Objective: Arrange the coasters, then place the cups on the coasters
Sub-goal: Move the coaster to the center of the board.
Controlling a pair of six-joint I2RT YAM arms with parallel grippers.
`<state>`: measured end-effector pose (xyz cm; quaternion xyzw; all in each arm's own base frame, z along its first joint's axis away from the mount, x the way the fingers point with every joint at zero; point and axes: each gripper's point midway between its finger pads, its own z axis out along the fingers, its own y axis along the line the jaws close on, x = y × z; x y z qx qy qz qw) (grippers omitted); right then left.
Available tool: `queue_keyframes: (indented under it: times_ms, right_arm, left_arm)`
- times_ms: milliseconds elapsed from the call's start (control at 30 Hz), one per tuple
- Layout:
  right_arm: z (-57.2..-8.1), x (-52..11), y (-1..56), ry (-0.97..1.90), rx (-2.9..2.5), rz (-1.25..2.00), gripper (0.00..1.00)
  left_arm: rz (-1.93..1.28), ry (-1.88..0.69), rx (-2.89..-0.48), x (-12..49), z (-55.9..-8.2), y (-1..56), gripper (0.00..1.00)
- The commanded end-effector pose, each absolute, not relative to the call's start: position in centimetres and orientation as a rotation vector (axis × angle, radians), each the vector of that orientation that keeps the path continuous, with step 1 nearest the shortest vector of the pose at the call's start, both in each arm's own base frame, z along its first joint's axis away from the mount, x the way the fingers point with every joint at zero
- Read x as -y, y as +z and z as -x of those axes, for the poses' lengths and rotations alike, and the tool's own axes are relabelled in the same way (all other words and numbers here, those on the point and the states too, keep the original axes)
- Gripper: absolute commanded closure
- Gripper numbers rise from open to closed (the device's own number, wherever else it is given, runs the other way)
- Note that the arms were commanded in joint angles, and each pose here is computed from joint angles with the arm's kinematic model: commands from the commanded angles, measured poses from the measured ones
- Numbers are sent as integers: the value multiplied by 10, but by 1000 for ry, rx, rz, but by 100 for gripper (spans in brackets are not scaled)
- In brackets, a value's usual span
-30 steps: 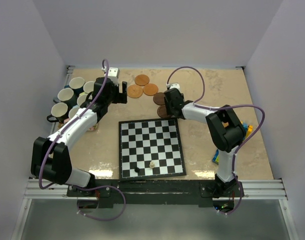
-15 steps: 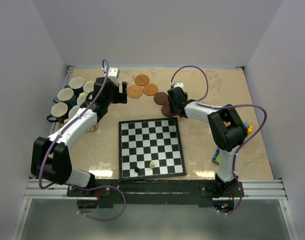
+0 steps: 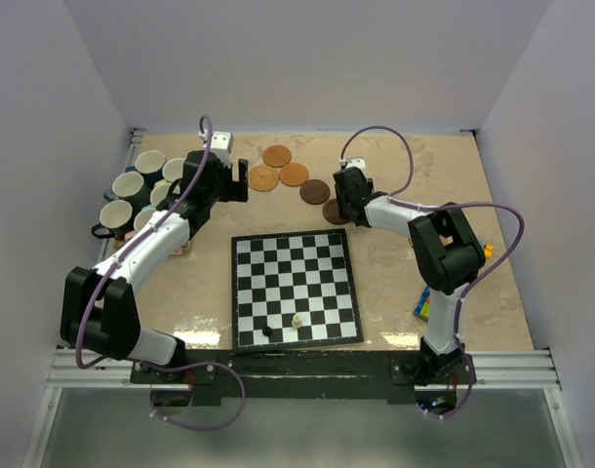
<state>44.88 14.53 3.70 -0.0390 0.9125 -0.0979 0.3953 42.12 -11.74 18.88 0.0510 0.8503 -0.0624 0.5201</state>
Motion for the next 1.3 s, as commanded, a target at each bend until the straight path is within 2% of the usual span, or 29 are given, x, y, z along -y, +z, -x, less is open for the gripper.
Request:
queue_keyframes:
  times_ms: [0, 367, 500, 700, 833, 1000, 1267]
  right_arm:
    - [-447, -131, 42, -305, -2314, 92, 45]
    - [-454, -137, 39, -276, -2304, 85, 45]
    - [-456, -144, 57, -203, -2261, 65, 43]
    - [-455, -164, 109, -10, -2150, 75, 35]
    - [-452, -173, 124, 63, -2132, 106, 24]
    - [-443, -178, 103, 85, -2197, 176, 6]
    - [-433, -184, 69, 105, -2274, 250, 1]
  left_arm:
    - [-128, -140, -2003, 117, -425, 197, 10]
    - [-130, -142, -2008, 118, -426, 195, 10]
    - [-129, -143, -2010, 118, -426, 194, 10]
    - [-128, -146, -2005, 118, -425, 196, 10]
    - [-126, -150, -2000, 118, -425, 198, 10]
    - [-128, -158, -1997, 119, -425, 199, 10]
    - [-129, -162, -1997, 120, -424, 199, 10]
